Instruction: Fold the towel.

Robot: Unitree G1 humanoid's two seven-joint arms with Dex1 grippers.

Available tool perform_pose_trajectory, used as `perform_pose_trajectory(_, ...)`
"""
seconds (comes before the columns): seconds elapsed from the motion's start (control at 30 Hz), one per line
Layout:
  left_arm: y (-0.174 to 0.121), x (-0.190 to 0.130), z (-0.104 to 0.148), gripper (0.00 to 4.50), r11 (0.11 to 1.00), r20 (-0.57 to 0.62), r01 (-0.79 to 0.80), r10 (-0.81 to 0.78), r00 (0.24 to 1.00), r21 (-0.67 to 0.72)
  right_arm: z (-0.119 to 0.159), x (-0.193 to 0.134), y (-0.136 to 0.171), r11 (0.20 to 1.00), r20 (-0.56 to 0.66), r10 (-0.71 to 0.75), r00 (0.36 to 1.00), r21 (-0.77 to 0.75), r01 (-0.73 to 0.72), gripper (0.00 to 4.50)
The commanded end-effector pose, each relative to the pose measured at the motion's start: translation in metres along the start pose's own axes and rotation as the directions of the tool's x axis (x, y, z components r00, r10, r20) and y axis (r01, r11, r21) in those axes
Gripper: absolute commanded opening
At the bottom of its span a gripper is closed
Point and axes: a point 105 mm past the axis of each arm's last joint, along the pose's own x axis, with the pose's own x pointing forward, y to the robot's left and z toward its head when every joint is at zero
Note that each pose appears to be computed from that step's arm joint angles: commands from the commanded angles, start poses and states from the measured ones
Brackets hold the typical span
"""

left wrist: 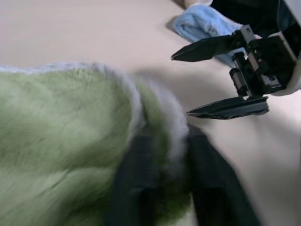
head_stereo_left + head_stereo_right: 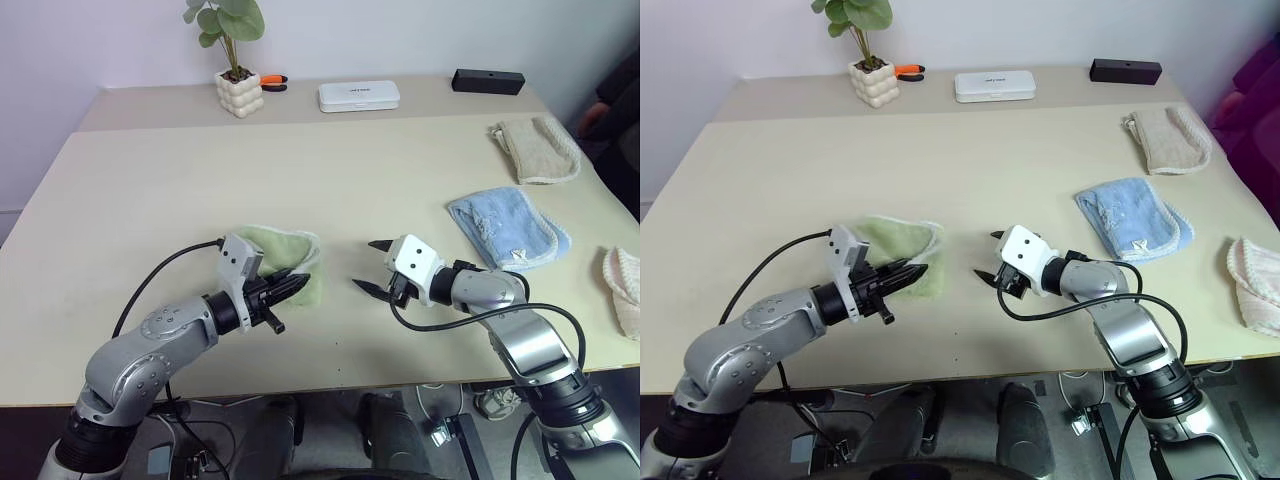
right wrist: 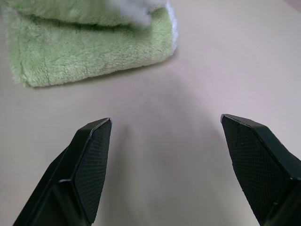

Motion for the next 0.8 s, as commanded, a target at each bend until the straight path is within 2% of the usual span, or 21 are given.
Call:
perform_pose_trajectory(0.03, -0.003, -0.012, 0.011, 2.87, 1.000, 0.026, 0.013, -0.013, 1.000, 0.019, 0.017, -0.005, -0.007, 0.999, 0.051, -0.032, 0.998, -0.039, 0.034, 3.81)
perform_pose_trajectory(0.07, 0.000, -0.023, 0.014, 3.40, 1.000, 0.024, 0.012, -0.012, 1.000, 0.012, 0.018, -0.006, -0.008, 0.999, 0.056, -0.035, 0.998, -0.037, 0.037, 3.81)
perform_pose_trajectory(0.17, 0.006, -0.050, 0.024, 3.40, 1.000, 0.022, 0.009, -0.009, 1.000, 0.000, 0.023, -0.007, -0.011, 0.999, 0.076, -0.033, 0.997, -0.029, 0.035, 3.81)
perform_pose_trajectory(0.27, 0.013, -0.074, 0.044, 3.43, 1.000, 0.083, -0.005, 0.005, 0.997, -0.008, 0.034, -0.007, -0.014, 0.999, 0.126, -0.028, 0.992, 0.023, 0.025, 2.99)
perform_pose_trajectory(0.3, 0.021, -0.079, 0.056, 3.43, 0.999, 0.136, -0.047, 0.047, 0.990, -0.004, 0.038, -0.007, -0.015, 0.999, 0.147, -0.026, 0.989, 0.037, 0.021, 2.50)
perform_pose_trajectory(0.4, 0.044, -0.087, 0.077, 2.59, 0.982, 0.229, -0.189, 0.182, 0.956, 0.008, 0.055, -0.004, -0.019, 0.998, 0.206, -0.032, 0.978, 0.064, 0.019, 0.96)
perform_pose_trajectory(0.47, 0.056, -0.080, 0.078, 1.63, 0.958, 0.222, -0.282, 0.264, 0.939, 0.055, 0.074, 0.003, -0.018, 0.996, 0.267, -0.020, 0.964, 0.090, -0.004, 0.00)
perform_pose_trajectory(0.6, 0.055, -0.059, 0.057, 1.63, 0.951, 0.159, -0.283, 0.262, 0.952, 0.128, 0.101, 0.024, -0.001, 0.978, 0.353, 0.014, 0.936, 0.188, -0.086, 0.00)
perform_pose_trajectory(0.7, 0.060, -0.050, 0.040, 1.63, 0.941, 0.108, -0.288, 0.272, 0.956, 0.180, 0.107, 0.037, 0.009, 0.961, 0.364, 0.033, 0.931, 0.244, -0.130, 0.00)
perform_pose_trajectory(0.73, 0.062, -0.047, 0.033, 1.63, 0.942, 0.094, -0.286, 0.273, 0.957, 0.178, 0.104, 0.045, 0.012, 0.957, 0.345, 0.031, 0.938, 0.262, -0.128, 0.00)
perform_pose_trajectory(0.8, 0.067, -0.039, 0.010, 1.63, 0.944, 0.046, -0.287, 0.283, 0.958, 0.161, 0.077, 0.069, 0.030, 0.957, 0.217, 0.067, 0.974, 0.263, -0.124, 0.00)
